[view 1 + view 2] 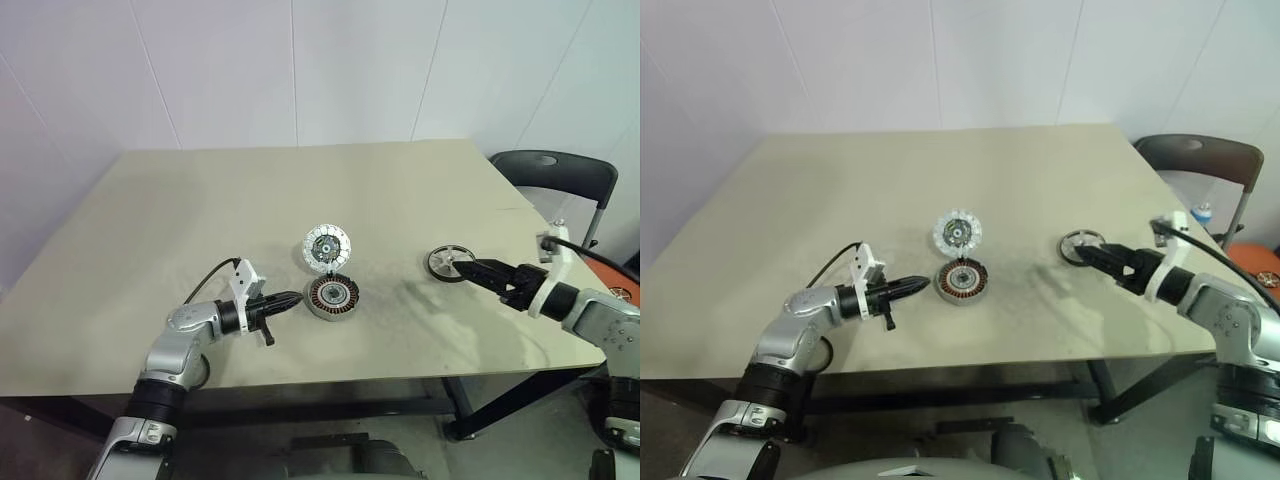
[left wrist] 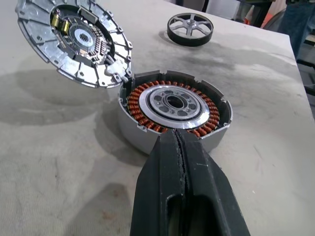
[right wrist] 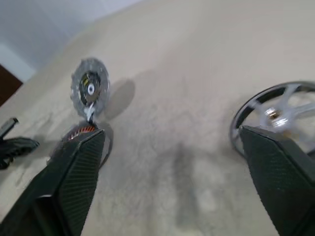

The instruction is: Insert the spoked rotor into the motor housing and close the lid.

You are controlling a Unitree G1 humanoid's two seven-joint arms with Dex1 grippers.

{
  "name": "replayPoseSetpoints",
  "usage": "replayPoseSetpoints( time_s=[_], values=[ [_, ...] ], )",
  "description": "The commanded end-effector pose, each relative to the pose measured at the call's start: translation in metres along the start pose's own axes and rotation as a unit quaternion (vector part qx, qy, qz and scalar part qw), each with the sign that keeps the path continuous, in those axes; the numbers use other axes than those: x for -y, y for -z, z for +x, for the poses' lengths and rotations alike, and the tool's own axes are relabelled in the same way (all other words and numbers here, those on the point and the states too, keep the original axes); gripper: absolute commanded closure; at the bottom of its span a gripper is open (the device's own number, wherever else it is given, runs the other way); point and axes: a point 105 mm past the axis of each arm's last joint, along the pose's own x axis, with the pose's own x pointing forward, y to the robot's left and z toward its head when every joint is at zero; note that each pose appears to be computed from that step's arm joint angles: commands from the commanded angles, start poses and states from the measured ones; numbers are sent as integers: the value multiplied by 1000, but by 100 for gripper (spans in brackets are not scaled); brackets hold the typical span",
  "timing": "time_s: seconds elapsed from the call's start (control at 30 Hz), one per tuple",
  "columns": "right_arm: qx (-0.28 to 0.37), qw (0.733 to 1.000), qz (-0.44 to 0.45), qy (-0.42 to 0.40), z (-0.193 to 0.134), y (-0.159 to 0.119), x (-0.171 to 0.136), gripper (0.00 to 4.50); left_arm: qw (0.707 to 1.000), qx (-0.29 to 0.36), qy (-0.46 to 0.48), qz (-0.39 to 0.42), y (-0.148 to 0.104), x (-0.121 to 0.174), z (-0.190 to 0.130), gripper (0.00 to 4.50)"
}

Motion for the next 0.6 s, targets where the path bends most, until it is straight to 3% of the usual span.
replayPoseSetpoints(
  time_s=[0.03,0.3,0.6],
  values=[
    [-2,998,-44,-49,16,-8,-27,1,999,16,7,49,-20,-1,20,450],
    [-27,990,-82,-110,43,-3,-58,1,995,-6,41,92,-25,5,67,450],
    [-28,988,-94,-122,47,0,-68,1,990,-42,39,128,-17,-7,74,450]
  ],
)
